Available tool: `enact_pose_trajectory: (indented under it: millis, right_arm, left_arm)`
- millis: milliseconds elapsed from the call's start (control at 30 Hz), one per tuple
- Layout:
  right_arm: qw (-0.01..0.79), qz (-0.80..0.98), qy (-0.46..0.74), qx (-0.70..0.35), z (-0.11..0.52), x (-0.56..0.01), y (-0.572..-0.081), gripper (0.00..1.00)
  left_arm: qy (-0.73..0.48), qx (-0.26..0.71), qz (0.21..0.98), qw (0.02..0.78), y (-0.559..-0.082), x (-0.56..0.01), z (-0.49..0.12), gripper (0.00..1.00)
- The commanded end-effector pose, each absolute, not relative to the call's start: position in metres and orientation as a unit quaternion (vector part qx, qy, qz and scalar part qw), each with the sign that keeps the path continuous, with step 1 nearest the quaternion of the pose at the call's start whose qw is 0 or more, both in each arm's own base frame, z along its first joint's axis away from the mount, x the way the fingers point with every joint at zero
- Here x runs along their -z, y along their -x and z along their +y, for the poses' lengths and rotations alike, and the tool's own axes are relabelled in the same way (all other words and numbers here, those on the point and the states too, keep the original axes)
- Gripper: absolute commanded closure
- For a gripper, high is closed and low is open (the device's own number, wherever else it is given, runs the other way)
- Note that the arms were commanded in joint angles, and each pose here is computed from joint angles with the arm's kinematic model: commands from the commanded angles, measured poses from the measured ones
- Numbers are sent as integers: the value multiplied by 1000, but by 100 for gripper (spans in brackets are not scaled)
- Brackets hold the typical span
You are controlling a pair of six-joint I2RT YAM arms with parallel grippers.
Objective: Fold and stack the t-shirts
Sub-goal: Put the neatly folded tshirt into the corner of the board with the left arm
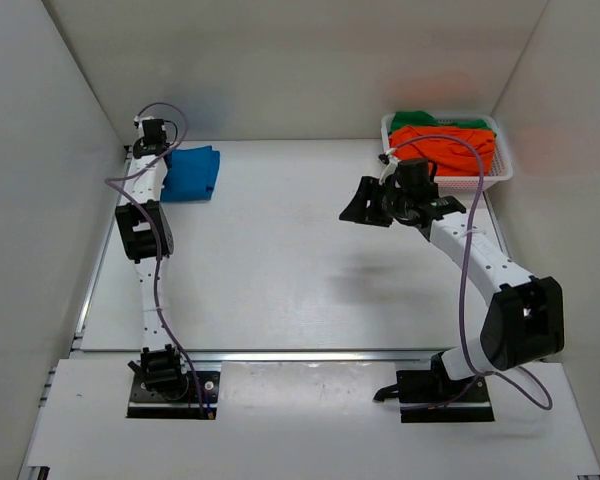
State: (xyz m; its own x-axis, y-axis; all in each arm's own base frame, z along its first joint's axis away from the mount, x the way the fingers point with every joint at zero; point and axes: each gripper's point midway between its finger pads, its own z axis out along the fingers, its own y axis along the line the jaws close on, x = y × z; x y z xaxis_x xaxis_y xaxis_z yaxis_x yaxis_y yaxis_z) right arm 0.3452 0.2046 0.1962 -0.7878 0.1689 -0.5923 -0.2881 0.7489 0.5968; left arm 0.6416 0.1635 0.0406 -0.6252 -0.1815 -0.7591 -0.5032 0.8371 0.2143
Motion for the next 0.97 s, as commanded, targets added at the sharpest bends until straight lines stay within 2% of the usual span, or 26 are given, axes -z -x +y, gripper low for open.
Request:
enact_pose_trajectory:
  millis: [0, 33, 67, 133, 167, 200, 233, 300, 333, 433, 533, 733, 867, 933]
  right_arm:
    - [352, 861, 54, -363, 221, -217, -357, 49]
    - [353, 861, 50, -362, 222, -218, -358, 49]
    - [352, 860, 52, -365, 224, -219, -358, 50]
    - [352, 859, 54, -368, 229, -223, -356, 50]
    - [354, 860, 52, -365, 229, -224, -357, 49]
    - [357, 859, 53, -363, 228, -227, -357, 50]
    - [359, 860, 52, -359, 227, -228, -357, 44]
    - [369, 860, 45, -350, 223, -233, -356, 26]
    - [369, 867, 28, -335, 214, -229, -357, 1]
    - [372, 871, -9, -320, 188, -219, -355, 1]
    - [370, 875, -33, -310, 168, -210, -349, 1]
    - [365, 882, -29, -296, 149, -201, -321, 1]
    - [370, 878, -22, -302, 147, -197, -296, 1]
    - [374, 878, -24, -299, 144, -190, -280, 1]
  left_arm:
    - [207, -190, 838, 468, -670, -86, 173, 83]
    - [209, -186, 830, 482, -674, -96, 175, 78]
    - [206, -181, 830, 486, -676, -99, 172, 58]
    - [212, -181, 819, 502, -677, -118, 174, 36]
    - [220, -188, 814, 503, -673, -128, 177, 13]
    - [230, -190, 812, 502, -670, -134, 178, 1]
    - [240, -188, 810, 500, -664, -143, 177, 1]
    - [267, -174, 809, 495, -652, -160, 179, 1]
    - [281, -160, 812, 486, -642, -168, 175, 1]
    - [263, -83, 833, 479, -626, -192, 140, 1]
    - [238, -61, 854, 459, -589, -202, 91, 2]
    - [91, -28, 902, 421, -480, -204, -29, 1]
    - [36, -21, 910, 413, -399, -194, -67, 2]
    - [30, 14, 924, 380, -361, -170, -75, 1]
